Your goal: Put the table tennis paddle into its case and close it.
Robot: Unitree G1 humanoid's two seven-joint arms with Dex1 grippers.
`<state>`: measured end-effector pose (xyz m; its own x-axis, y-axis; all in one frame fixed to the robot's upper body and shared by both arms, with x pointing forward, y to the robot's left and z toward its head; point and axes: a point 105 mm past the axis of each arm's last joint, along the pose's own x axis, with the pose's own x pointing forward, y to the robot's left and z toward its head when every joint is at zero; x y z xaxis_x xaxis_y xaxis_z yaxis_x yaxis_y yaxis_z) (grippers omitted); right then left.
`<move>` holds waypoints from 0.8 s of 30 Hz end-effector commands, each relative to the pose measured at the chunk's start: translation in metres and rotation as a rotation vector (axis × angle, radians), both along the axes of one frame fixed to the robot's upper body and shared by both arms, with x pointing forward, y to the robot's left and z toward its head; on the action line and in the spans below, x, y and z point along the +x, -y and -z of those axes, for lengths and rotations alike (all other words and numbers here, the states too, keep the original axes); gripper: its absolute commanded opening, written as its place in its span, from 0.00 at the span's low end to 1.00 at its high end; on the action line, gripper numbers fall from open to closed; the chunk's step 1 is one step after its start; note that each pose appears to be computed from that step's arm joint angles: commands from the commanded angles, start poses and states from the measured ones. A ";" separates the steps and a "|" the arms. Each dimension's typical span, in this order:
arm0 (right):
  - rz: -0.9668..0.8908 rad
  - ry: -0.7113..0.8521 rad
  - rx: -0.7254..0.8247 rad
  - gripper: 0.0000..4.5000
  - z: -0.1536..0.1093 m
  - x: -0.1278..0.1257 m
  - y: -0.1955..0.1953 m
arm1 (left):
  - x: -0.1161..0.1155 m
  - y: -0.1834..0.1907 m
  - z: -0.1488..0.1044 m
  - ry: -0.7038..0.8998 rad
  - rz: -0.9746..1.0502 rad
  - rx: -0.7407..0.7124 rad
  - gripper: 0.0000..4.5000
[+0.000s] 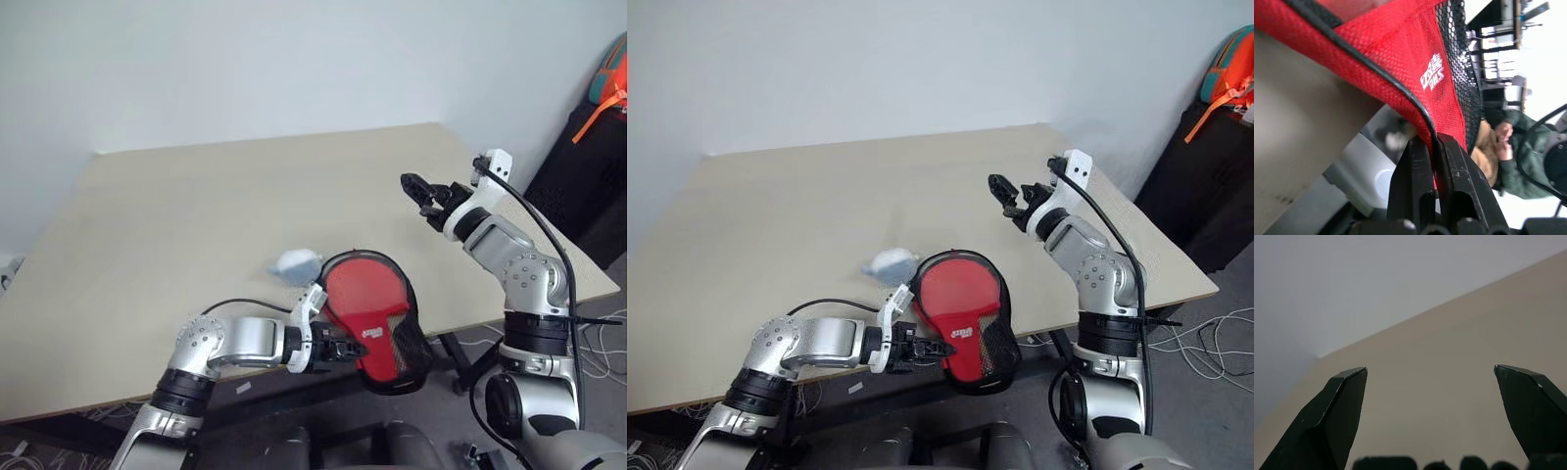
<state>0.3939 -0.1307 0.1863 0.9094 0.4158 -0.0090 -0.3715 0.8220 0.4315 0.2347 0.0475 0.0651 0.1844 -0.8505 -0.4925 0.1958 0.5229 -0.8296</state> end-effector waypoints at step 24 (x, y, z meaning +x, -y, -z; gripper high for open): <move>-0.419 -0.004 -0.304 1.00 0.044 -0.048 -0.064 | 0.056 -0.088 -0.078 0.490 -0.037 0.041 0.52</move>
